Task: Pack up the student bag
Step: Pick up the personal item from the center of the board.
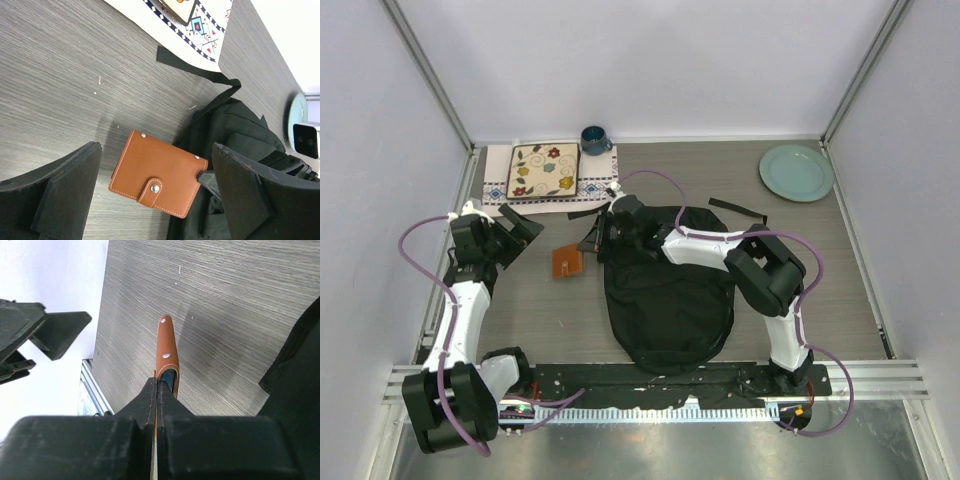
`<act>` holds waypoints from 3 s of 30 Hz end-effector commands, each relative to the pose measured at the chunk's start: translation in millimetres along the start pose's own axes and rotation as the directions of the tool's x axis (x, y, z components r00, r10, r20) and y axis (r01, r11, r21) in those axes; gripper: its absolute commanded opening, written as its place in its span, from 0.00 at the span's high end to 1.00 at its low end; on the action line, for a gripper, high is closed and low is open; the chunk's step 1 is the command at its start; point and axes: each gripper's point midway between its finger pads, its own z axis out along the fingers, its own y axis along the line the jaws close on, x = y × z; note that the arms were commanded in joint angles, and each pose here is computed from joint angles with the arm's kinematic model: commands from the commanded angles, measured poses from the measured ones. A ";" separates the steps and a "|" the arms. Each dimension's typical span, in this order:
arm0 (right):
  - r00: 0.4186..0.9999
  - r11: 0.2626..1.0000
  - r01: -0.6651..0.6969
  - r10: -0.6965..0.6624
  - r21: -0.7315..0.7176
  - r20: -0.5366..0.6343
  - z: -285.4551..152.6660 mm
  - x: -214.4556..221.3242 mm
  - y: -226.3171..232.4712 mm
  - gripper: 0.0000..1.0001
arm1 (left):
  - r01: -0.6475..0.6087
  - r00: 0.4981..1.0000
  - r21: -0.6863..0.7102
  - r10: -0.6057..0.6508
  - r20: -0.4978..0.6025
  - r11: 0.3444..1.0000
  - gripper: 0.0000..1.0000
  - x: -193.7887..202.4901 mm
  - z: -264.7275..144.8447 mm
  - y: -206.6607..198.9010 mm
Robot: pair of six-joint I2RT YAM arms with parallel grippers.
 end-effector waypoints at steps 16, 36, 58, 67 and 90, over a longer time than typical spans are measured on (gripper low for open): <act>0.897 0.998 -0.013 0.037 -0.058 0.440 -140.8 -87.7 52.7 1.00 | 0.039 0.999 0.235 -0.047 0.026 0.971 0.00 3.8 -62.6 -60.4; 0.804 0.970 -0.237 0.232 -0.063 0.547 -194.9 -69.9 -6.2 1.00 | 0.161 0.986 0.530 -0.158 -0.051 0.832 0.00 143.1 -15.9 -177.4; 0.849 0.968 -0.248 0.239 -0.044 0.471 -202.6 -37.7 -19.4 0.99 | 0.178 0.972 0.512 -0.230 0.039 0.840 0.99 131.2 -10.3 -183.6; 0.896 0.985 -0.137 0.079 0.104 0.436 -223.8 -20.6 -37.8 0.39 | -0.011 0.992 0.454 -0.047 0.117 0.891 1.00 118.9 -22.8 -179.0; 0.949 0.993 0.117 -0.107 -0.015 0.297 -248.6 -69.6 -20.7 0.36 | -0.202 0.928 0.737 0.366 -0.066 0.645 1.00 138.8 -60.0 -236.9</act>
